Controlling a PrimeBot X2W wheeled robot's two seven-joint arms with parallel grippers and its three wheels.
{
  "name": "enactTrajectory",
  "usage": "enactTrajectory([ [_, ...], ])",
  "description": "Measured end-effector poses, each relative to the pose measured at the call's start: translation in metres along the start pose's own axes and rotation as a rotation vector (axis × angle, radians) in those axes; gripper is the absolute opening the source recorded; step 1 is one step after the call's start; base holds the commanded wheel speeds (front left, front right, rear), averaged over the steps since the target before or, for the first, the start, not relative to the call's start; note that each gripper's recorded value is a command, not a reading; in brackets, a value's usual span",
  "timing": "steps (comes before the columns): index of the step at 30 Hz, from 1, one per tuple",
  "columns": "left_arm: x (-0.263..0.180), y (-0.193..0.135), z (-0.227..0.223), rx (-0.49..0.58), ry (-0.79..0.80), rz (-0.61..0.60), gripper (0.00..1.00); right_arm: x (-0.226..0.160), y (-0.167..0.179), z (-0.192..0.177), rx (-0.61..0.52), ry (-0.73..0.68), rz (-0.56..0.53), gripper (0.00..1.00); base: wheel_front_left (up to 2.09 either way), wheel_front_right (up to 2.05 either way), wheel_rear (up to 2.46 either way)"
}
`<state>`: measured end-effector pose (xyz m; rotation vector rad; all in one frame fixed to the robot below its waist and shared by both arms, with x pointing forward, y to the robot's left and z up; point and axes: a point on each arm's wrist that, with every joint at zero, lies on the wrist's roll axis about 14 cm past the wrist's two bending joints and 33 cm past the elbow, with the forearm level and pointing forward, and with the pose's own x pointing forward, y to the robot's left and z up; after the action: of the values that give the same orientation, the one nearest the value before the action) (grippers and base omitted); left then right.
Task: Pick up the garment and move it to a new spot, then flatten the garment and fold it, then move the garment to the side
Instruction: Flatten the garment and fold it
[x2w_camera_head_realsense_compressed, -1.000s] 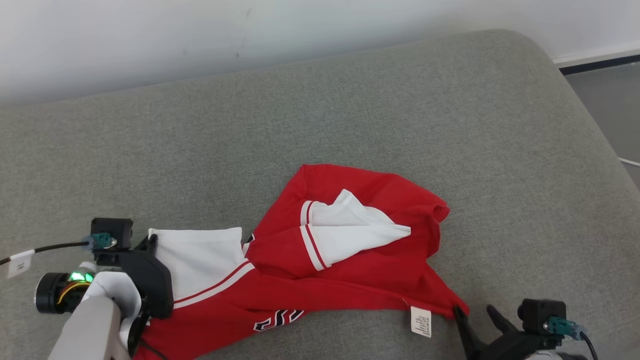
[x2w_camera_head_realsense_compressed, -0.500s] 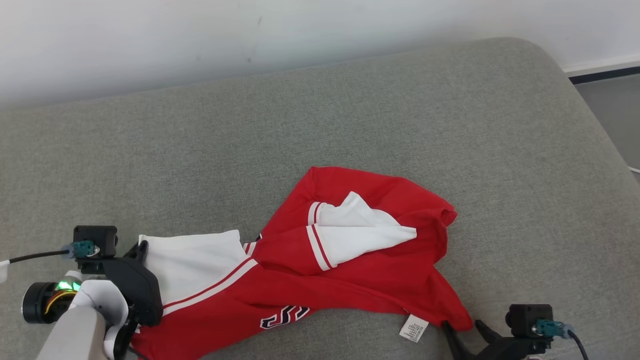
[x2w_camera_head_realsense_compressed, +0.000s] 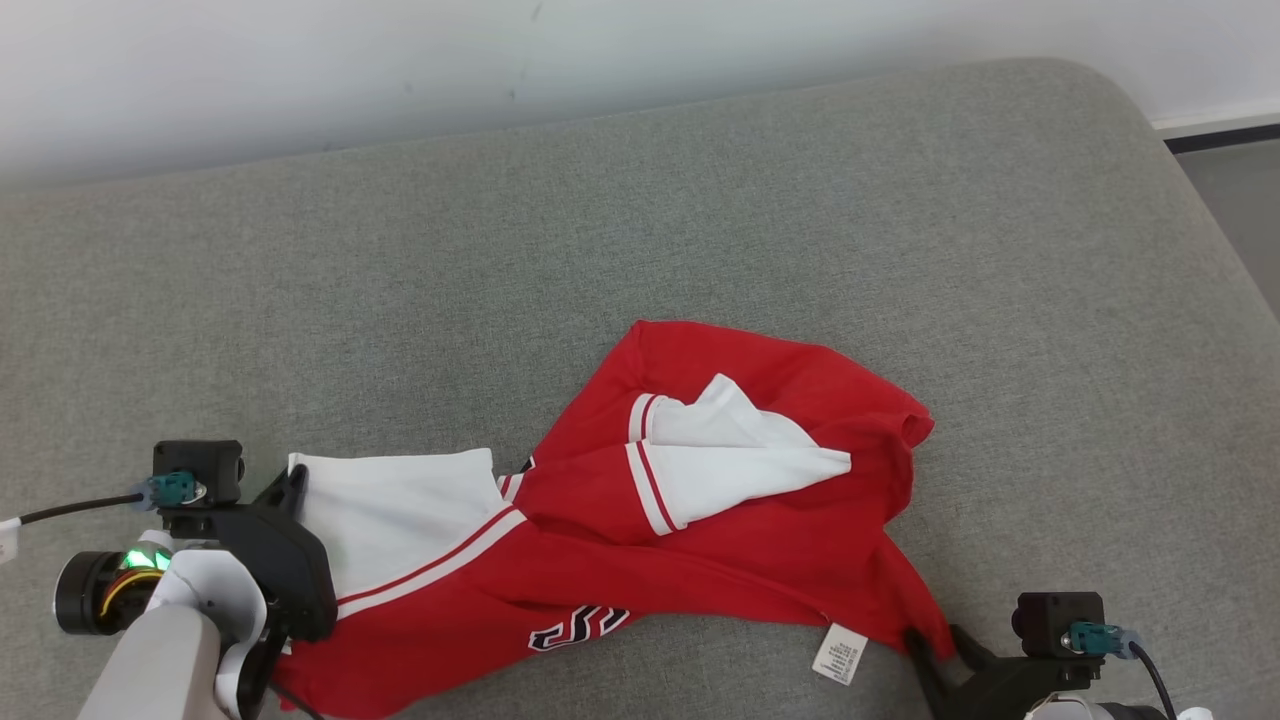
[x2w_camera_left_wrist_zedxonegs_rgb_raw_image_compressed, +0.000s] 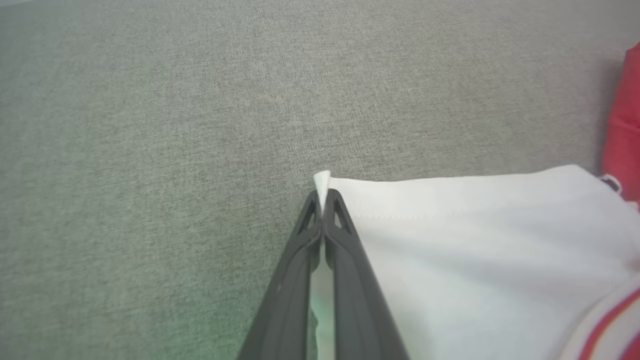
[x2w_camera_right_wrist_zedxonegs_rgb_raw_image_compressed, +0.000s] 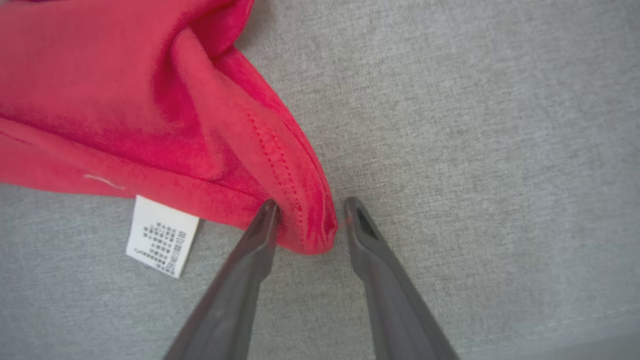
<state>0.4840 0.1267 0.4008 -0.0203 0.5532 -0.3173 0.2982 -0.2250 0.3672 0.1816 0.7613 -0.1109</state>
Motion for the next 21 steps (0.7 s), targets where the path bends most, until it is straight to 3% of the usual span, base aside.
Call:
enactTrajectory([
  [1,0.0,0.0,0.001,-0.002,-0.007,-0.001,0.0,0.0,0.0,0.0,0.001,0.0,0.0,0.0,0.0,0.0,0.0],
  [8,-0.005,-0.005,0.024,-0.07,-0.116,-0.016,0.0,-0.005,0.0,0.006,0.044,-0.029,0.013,0.0,0.0,0.0,0.0],
  [14,-0.024,-0.01,0.081,-0.232,-0.37,-0.049,0.0,-0.018,0.006,0.051,0.156,-0.216,0.075,0.0,0.0,0.0,0.0],
  [21,-0.071,-0.017,0.164,-0.292,-0.664,-0.131,0.0,-0.041,0.021,0.114,0.297,-0.471,0.2,0.0,0.0,0.0,0.0],
])
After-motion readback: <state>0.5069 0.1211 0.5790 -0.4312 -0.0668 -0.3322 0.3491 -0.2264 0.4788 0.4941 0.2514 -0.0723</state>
